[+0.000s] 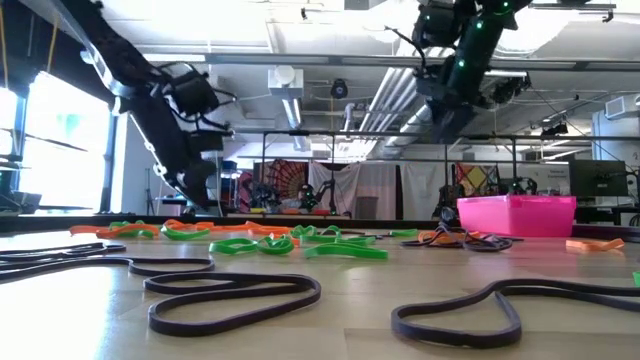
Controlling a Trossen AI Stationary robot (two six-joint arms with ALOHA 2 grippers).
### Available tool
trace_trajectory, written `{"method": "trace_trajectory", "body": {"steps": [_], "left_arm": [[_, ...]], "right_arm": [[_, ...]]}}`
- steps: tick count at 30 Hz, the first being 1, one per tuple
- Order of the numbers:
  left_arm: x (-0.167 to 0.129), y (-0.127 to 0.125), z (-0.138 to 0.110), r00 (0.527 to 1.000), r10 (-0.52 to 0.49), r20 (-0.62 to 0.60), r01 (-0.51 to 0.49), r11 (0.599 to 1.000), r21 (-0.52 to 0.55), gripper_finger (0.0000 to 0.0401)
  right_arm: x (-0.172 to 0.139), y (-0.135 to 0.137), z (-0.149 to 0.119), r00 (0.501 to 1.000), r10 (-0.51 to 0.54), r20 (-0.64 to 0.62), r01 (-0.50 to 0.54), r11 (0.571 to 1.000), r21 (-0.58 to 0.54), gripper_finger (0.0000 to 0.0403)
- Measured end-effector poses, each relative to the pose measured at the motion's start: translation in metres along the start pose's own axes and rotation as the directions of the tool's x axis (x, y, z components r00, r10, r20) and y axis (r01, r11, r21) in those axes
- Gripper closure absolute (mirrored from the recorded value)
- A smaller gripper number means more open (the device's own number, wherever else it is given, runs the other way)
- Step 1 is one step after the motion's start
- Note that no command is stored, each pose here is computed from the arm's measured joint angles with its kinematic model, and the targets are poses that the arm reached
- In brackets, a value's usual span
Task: Sort rubber bands into baskets
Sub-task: Put the orange rubber band into the red bin
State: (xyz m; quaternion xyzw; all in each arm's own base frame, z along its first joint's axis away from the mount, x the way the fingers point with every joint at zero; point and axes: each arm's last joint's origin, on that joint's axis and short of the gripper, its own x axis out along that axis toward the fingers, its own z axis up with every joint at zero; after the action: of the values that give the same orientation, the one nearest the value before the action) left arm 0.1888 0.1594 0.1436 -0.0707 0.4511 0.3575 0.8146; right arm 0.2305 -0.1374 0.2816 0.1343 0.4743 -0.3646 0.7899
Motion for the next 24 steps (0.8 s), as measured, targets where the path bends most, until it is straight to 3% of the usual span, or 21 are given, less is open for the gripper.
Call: {"method": "trace_trajectory", "body": {"steps": [15,24], "left_arm": [[0.029,0.009,-0.009,0.995,-0.003,-0.096,0.003,1.0,0.003,0.0296],[0.013,0.012,-0.002,0.999,0.003,-0.035,-0.002,1.0,0.029,0.038]], "right_arm": [[-0.007,0.025,0.007,0.99,0.077,0.121,-0.07,0.995,-0.067,0.0217],[-0.007,0.025,0.007,0.989,0.078,0.125,-0.07,0.995,-0.065,0.0217]]}}
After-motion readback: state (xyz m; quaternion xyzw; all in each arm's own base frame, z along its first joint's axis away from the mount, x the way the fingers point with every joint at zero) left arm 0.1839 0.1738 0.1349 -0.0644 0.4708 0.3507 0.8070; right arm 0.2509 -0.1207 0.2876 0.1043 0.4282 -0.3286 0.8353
